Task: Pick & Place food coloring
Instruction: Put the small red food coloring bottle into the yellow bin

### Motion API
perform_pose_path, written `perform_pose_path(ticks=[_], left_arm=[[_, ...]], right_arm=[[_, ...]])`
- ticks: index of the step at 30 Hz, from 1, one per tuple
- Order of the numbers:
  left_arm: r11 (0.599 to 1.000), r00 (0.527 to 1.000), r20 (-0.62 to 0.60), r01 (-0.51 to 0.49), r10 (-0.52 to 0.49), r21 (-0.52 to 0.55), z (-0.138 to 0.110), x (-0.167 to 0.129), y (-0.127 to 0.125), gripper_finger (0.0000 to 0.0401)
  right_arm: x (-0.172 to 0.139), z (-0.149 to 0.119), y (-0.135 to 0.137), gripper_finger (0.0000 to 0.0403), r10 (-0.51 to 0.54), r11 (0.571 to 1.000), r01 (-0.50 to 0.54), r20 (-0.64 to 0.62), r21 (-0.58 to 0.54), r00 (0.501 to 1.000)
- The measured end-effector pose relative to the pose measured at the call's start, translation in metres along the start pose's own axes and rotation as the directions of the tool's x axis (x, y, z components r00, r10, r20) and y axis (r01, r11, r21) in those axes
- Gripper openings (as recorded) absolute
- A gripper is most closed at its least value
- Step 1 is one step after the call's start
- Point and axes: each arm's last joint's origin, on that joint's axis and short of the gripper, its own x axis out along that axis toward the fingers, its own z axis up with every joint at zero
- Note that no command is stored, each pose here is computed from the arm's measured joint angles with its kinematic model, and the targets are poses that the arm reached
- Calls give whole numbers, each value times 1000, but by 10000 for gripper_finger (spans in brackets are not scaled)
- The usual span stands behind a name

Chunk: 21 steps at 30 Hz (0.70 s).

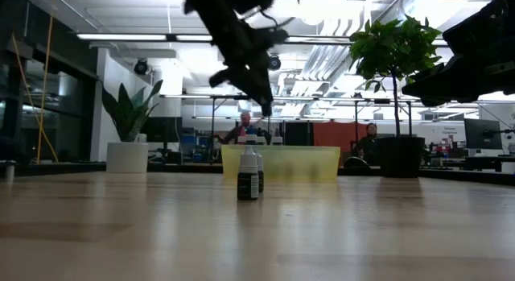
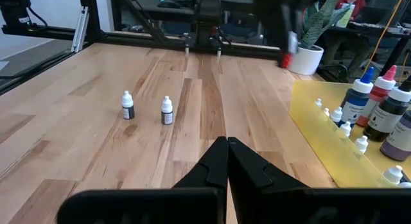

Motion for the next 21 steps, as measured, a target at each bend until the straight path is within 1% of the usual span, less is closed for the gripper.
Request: perform_pose_path(ticks=[2,4,5,7,13,16,18,21], left_arm=[[1000,1000,-13,-25,25,-15,10,11,4,49],[999,1000,16,-23,23,-34,24,20,3,49],[999,999,11,-34,34,-40,29,24,5,49],[999,999,30,-33,34,-34,42,33,5,49],[998,997,20,-70,70,-4,70,64,5,49],[997,996,13,-83,83,-1,77,81,6,49],[995,995,-8,-96,96,-1,77,93,8,49],[994,994,-6,-108,108,-5,77,105,10,49]], right_arm=[[0,0,0,0,0,1000,0,-1,0,1000],[0,0,0,0,0,1000,0,0,0,1000],[0,0,0,0,-1,1000,1,-2,0,1000],[0,0,0,0,0,1000,0,-1,0,1000],[1,-1,0,0,1,1000,-1,-12,0,1000],[1,-1,0,0,2,1000,-2,-18,0,1000],[1,-2,0,0,2,1000,-2,-19,0,1000],[1,-2,0,0,2,1000,-2,-19,0,1000]])
